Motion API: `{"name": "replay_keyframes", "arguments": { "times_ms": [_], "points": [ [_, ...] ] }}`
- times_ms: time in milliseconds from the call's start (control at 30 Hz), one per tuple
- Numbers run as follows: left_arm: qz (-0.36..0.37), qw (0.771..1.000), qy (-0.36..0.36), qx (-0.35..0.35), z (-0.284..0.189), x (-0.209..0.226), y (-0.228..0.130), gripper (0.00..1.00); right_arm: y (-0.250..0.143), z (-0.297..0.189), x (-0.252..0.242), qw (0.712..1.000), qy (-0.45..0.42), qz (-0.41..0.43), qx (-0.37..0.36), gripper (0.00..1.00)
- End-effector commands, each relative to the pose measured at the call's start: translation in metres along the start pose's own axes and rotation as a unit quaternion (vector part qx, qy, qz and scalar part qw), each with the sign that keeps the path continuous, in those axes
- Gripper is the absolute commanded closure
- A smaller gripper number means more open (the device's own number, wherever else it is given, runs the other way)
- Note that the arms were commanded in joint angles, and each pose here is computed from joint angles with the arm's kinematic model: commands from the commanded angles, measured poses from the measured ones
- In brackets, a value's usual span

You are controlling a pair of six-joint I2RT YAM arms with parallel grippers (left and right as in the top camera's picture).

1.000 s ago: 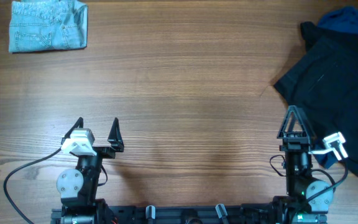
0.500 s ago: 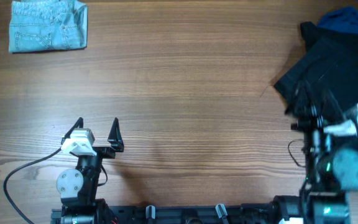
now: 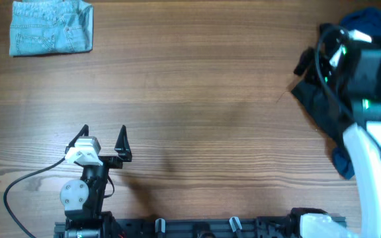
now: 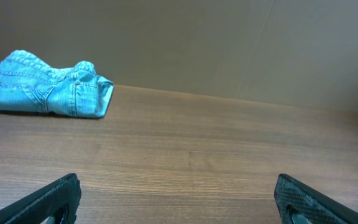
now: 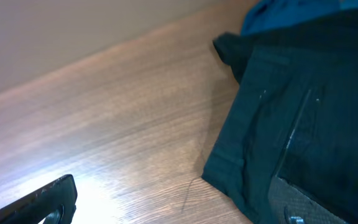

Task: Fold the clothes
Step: 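Raise the right gripper and reach toward the black trousers pile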

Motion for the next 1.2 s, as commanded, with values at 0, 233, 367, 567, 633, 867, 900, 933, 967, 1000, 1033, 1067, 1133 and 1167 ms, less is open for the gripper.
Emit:
{"name": "replay_keyframes", "arguments": {
  "times_ms": [0,233,367,567,633,867,900,933,967,1000,1033,1067,1133,1167],
  "points": [
    [0.009,1.000,-0.006,0.000,-0.001,-0.001,0.000,0.00,0.009,0.023,-0.001,0.998,-0.019,-0.023,0.047,0.00],
    [0.009,1.000,-0.006,0.000,-0.001,-0.001,0.000,0.00,-0.008,0.053,0.004,0.988,0.000,-0.046,0.146,0.00],
    [0.009,1.000,-0.006,0.000,-0.001,-0.001,0.000,0.00,-0.005,0.053,0.011,0.989,0.025,-0.042,0.139,0.00],
    [0.009,1.000,-0.006,0.000,-0.001,-0.001,0.000,0.00,0.016,0.058,0.014,0.995,0.031,-0.038,0.084,0.00],
    [0.009,1.000,-0.006,0.000,-0.001,-0.001,0.000,0.00,0.022,0.058,0.015,0.997,0.032,-0.030,0.069,0.00],
    [0.009,1.000,-0.006,0.000,-0.001,-0.001,0.000,0.00,0.053,0.040,0.012,0.999,-0.007,-0.019,0.035,0.00],
    [0.009,1.000,-0.006,0.000,-0.001,-0.001,0.000,0.00,0.054,0.039,0.007,0.999,-0.028,-0.020,0.038,0.00],
    [0.009,1.000,-0.006,0.000,-0.001,-0.001,0.000,0.00,0.054,0.038,0.002,0.998,-0.048,-0.021,0.046,0.00],
    [0.009,1.000,-0.006,0.000,-0.001,-0.001,0.000,0.00,0.051,0.040,-0.003,0.996,-0.065,-0.020,0.057,0.00],
    [0.009,1.000,-0.006,0.000,-0.001,-0.001,0.000,0.00,0.046,0.043,-0.006,0.994,-0.078,-0.013,0.074,0.00],
    [0.009,1.000,-0.006,0.000,-0.001,-0.001,0.000,0.00,0.038,0.048,-0.009,0.992,-0.085,-0.005,0.096,0.00],
    [0.009,1.000,-0.006,0.000,-0.001,-0.001,0.000,0.00,0.028,0.055,-0.010,0.988,-0.087,0.001,0.125,0.00],
    [0.009,1.000,-0.006,0.000,-0.001,-0.001,0.000,0.00,0.002,0.069,-0.012,0.978,-0.082,0.002,0.193,0.00],
    [0.009,1.000,-0.006,0.000,-0.001,-0.001,0.000,0.00,-0.012,0.076,-0.014,0.970,-0.082,-0.001,0.228,0.00]
  ]
}}
Point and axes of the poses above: each gripper's point midway between its finger pads, its own z axis out along the fingers, its own x axis along the line the jaws close on, y = z × x, the point moved 5 cm from there along -z, back along the fingers, and after that the axes turned 9 degrees about -z, right-handed, at the moved point
